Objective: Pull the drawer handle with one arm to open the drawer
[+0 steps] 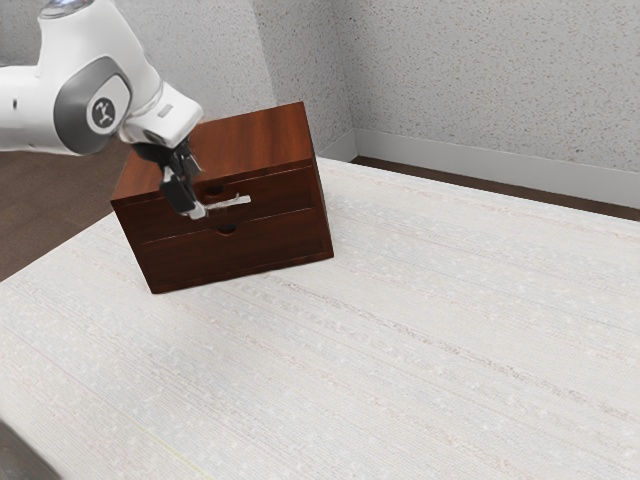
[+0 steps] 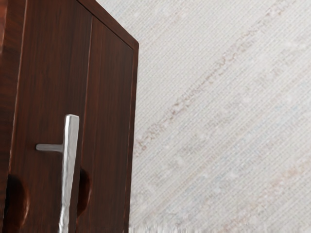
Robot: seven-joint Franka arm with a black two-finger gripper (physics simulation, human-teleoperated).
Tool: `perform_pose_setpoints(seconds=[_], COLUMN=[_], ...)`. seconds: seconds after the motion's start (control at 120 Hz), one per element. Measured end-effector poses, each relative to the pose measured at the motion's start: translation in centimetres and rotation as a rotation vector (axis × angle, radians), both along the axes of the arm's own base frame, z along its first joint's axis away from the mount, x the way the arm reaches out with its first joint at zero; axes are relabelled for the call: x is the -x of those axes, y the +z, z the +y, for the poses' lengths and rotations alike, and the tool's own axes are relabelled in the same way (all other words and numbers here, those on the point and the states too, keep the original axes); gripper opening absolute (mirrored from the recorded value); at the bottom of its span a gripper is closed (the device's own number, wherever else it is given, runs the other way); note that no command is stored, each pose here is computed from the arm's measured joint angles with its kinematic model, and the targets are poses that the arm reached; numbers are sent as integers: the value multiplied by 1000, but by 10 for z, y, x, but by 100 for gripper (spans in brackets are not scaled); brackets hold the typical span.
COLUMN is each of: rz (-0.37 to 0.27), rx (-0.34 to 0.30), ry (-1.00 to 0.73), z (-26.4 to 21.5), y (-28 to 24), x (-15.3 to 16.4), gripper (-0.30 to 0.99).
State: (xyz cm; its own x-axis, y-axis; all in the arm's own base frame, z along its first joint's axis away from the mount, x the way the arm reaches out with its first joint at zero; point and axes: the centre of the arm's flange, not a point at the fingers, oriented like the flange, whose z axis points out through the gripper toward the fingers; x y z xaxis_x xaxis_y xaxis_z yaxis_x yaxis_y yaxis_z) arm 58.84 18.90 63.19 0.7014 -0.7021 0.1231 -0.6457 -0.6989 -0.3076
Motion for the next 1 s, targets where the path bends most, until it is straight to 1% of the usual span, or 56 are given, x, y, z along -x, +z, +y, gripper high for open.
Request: perform_pose_setpoints(seconds=[0.075, 0.2, 0.4, 0.5, 0.667, 0.75, 0.85, 1.0], rz=[-6, -9, -24, -44, -65, -64, -58, -46], rx=[28, 53, 67, 52, -34, -59, -67, -58], ry=[15, -12, -47, -62, -84, -77, -54, -18], z=[16, 14, 23, 25, 30, 32, 33, 35], y=[-2, -10, -27, -32, -36, -36, -37, -44], x=[-1, -9, -26, -30, -32, -32, -31, -33], gripper=[66, 63, 48, 43, 38, 36, 34, 33])
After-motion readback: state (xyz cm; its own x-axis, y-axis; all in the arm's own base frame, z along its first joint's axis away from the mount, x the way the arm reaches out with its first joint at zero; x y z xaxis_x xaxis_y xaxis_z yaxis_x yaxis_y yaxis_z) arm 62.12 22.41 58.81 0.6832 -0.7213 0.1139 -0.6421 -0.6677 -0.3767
